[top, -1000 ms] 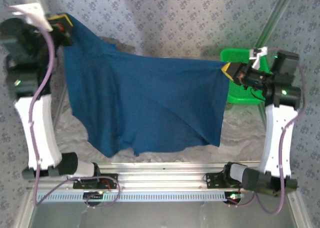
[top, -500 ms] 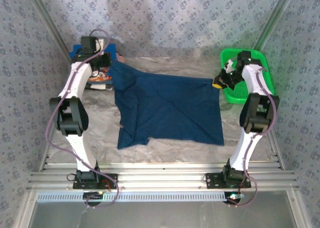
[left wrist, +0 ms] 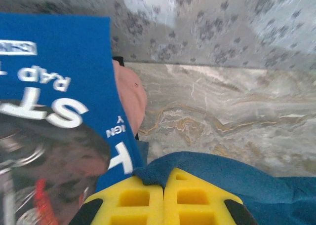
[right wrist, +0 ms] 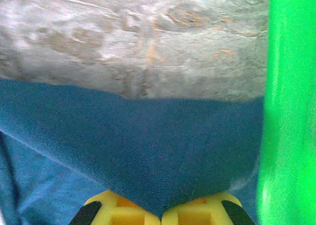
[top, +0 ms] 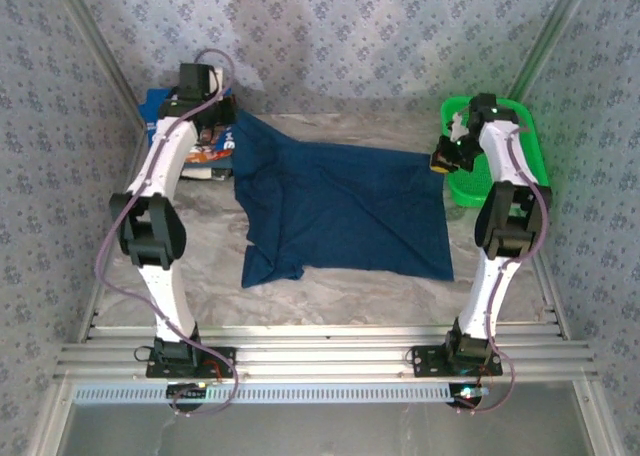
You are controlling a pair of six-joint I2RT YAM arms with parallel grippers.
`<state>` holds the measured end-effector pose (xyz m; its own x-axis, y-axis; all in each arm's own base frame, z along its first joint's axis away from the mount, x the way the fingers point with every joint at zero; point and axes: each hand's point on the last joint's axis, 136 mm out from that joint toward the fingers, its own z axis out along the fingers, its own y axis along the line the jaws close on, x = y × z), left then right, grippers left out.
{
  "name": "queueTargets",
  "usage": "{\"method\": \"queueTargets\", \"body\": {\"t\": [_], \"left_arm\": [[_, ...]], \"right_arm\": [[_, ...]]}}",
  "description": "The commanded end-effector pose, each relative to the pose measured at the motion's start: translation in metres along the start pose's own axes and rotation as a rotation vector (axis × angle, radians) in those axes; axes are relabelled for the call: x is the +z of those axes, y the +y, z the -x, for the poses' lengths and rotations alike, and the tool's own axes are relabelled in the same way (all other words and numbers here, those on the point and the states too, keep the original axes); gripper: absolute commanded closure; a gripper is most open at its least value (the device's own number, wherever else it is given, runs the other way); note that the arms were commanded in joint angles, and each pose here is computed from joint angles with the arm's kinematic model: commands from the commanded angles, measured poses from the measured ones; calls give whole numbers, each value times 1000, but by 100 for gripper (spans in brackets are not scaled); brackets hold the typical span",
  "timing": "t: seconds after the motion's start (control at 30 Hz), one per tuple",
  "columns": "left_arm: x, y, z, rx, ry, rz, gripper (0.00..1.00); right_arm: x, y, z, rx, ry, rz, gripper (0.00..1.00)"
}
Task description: Fold and stack the t-shirts
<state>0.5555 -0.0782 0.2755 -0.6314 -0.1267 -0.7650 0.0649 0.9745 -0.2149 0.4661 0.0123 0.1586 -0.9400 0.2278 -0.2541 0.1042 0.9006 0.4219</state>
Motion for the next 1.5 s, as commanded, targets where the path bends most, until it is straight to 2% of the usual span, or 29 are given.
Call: {"method": "queueTargets", "body": {"t": [0.0,0.13,0.37,0.47,0.67,0.87,1.03,1.2,1.37,1.47], "left_arm": [[-140,1,85,-59,-305,-10,100],[-225,14,109,-77,-432,4,100],[-329,34,121,-73,-579,52,100],[-360,33,130,-44,-635,64,100],[-377,39,137,-22,-677,114,100],[-361,51,137,-11,-665,155,100],[-354,54,132,-17,-663,154,100],[-391,64,133,-1,-758,265,100],[-422,30,148,39,-790,128,100],[-458,11,153,61,-863,90,100]], "right_arm": [[-94,60,5,-22,-212,144,100],[-154,122,-19,-61,-293,363,100],[-252,204,-81,-180,-349,657,100],[-303,224,-97,-216,-415,739,100],[-382,245,-119,-272,-527,846,100],[-404,250,-139,-270,-541,888,100],[-403,250,-150,-226,-510,928,100],[-394,250,-150,-199,-476,976,100],[-378,260,-164,-193,-372,1012,100],[-358,255,-180,-123,-270,1000,100]]}}
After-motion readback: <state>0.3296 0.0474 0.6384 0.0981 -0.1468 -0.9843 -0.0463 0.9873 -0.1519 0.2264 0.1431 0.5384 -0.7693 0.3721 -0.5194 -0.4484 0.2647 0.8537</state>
